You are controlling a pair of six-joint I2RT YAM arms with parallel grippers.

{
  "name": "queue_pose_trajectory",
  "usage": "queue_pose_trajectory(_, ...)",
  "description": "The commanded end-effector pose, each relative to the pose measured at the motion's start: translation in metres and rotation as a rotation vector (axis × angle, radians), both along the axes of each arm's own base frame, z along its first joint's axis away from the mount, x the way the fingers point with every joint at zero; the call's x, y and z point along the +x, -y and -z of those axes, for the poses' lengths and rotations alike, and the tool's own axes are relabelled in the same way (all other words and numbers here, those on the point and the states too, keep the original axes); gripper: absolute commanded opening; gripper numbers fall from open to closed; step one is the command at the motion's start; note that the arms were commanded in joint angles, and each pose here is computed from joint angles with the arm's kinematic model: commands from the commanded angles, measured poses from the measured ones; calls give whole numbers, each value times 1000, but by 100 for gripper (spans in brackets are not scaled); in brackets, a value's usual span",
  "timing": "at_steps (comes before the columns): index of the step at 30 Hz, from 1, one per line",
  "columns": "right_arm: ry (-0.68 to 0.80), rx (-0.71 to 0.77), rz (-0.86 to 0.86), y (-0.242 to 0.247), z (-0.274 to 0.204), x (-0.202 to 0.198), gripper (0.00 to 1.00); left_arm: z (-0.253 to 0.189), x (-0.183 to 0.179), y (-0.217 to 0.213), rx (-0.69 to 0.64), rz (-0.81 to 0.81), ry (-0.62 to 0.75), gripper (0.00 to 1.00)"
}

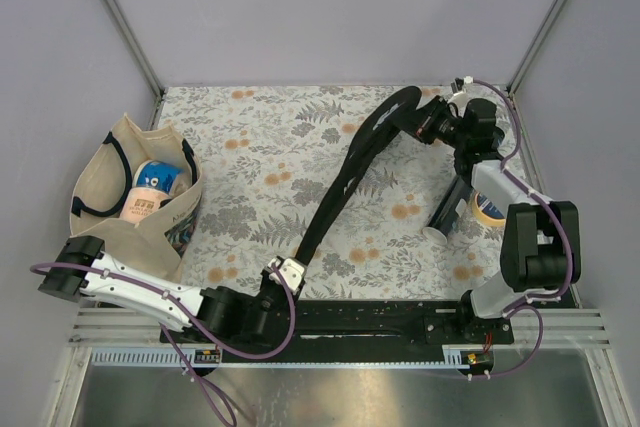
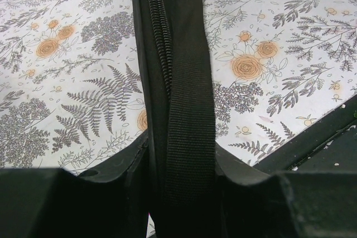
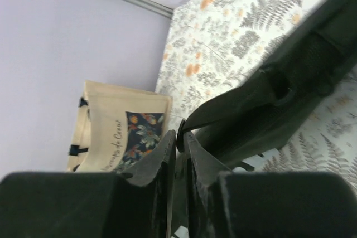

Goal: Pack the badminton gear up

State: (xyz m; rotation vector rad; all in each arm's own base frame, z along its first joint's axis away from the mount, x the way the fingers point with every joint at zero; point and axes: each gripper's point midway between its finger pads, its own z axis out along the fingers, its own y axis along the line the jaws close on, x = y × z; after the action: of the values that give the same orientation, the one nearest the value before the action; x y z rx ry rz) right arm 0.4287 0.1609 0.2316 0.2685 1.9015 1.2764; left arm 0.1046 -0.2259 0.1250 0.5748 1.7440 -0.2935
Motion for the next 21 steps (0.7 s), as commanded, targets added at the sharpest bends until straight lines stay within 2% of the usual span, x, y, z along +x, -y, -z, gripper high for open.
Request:
queue_pose_trajectory(1, 112, 183, -72, -14, -56, 5, 20, -22, -2, 13, -97, -11, -28, 0)
queue_pose_trajectory(6, 31, 184, 1, -9, -29, 30, 20, -23, -4, 17, -106, 2, -29, 0)
queue_pose_trajectory(11, 2, 153, 33, -11, -16, 45, 25, -25, -5, 19, -120, 11, -33, 0)
queue_pose_trajectory(16, 14, 107, 61, -14, -25, 58, 48, -25, -5, 20, -131, 10, -37, 0)
queue_pose_trajectory(21, 14, -34, 18, -13, -23, 54, 63, -29, -5, 19, -163, 10, -52, 0)
